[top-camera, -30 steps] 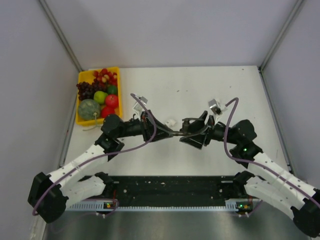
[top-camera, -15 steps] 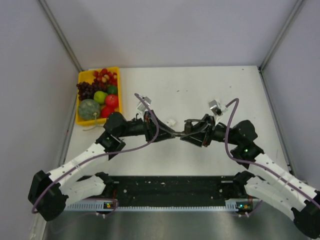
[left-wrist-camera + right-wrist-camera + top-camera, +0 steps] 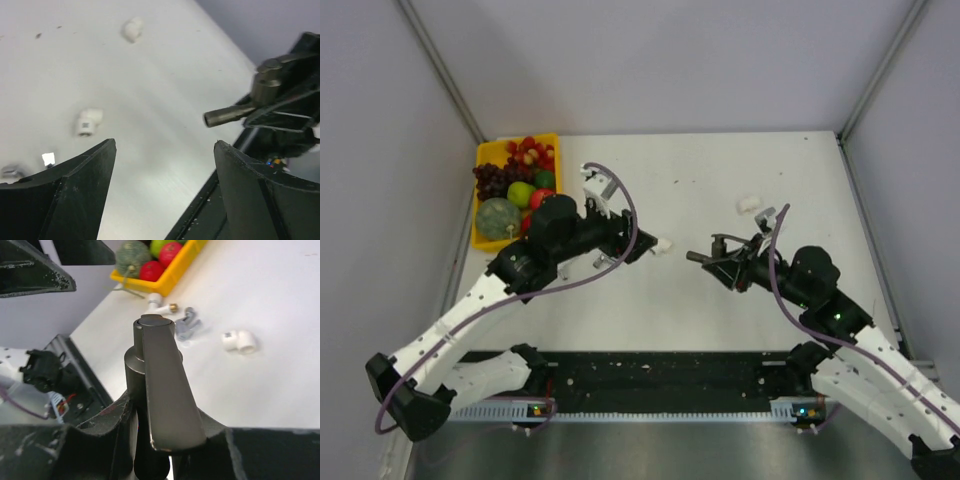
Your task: Install the water faucets
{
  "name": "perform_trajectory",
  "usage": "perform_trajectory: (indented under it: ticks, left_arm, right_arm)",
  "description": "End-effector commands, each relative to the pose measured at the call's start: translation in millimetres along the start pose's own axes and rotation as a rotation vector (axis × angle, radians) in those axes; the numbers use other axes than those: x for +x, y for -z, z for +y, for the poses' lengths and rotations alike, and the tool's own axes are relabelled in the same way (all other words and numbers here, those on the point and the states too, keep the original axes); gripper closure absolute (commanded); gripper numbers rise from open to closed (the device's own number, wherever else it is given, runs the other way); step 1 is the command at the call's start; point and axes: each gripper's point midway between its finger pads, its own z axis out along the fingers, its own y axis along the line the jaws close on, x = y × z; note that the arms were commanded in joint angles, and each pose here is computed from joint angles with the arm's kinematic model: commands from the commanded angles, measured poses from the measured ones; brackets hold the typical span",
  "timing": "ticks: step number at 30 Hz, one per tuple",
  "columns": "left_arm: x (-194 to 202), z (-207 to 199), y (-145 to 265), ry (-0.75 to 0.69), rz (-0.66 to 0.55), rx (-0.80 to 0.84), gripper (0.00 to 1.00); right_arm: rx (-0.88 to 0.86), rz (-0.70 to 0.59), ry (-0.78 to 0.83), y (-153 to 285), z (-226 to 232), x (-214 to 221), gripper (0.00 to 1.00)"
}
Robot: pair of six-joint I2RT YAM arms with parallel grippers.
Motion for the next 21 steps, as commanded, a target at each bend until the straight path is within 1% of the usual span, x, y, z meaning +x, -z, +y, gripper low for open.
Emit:
perform_trajectory:
  ticks: [1,3,6,9,12,17,21]
  left_arm:
    - [20.2,81.4,11.2,-0.097,0.193,-0.438,0.14]
    - [22.0,97.3,4.9,-0.103,0.239,-0.514,0.13]
    - [26.4,115.9,-14.3,-0.089,0.281,-0.581,0.06]
    - [35.0,138.4,-34.8,-0.063,0.326,-0.649,0.05]
    - [51.8,158.0,-56.3,-0.026,0.39,-0.682,0.04]
    - [82.0,177.7,-92.2,0.027,0.487,-0.679,0.04]
    - [101.9,183.1,-119.7,0.057,0.534,-0.615,0.04]
  right_arm:
    - [0.253,-0.07,0.079,25.7,-31.8,-28.2,1.0]
    - [0.33,-0.085,0.077,34.3,-43.5,-29.5,1.0]
    - [0.434,-0.098,0.069,43.3,-62.2,-25.9,1.0]
    - [0.521,-0.104,0.058,50.0,-78.6,-20.0,1.0]
    - [0.55,-0.097,0.058,52.5,-84.9,-15.3,1.0]
    - [0.559,-0.098,0.069,55.4,-87.1,-13.2,1.0]
    - [0.557,-0.099,0.075,56.7,-87.5,-11.1,1.0]
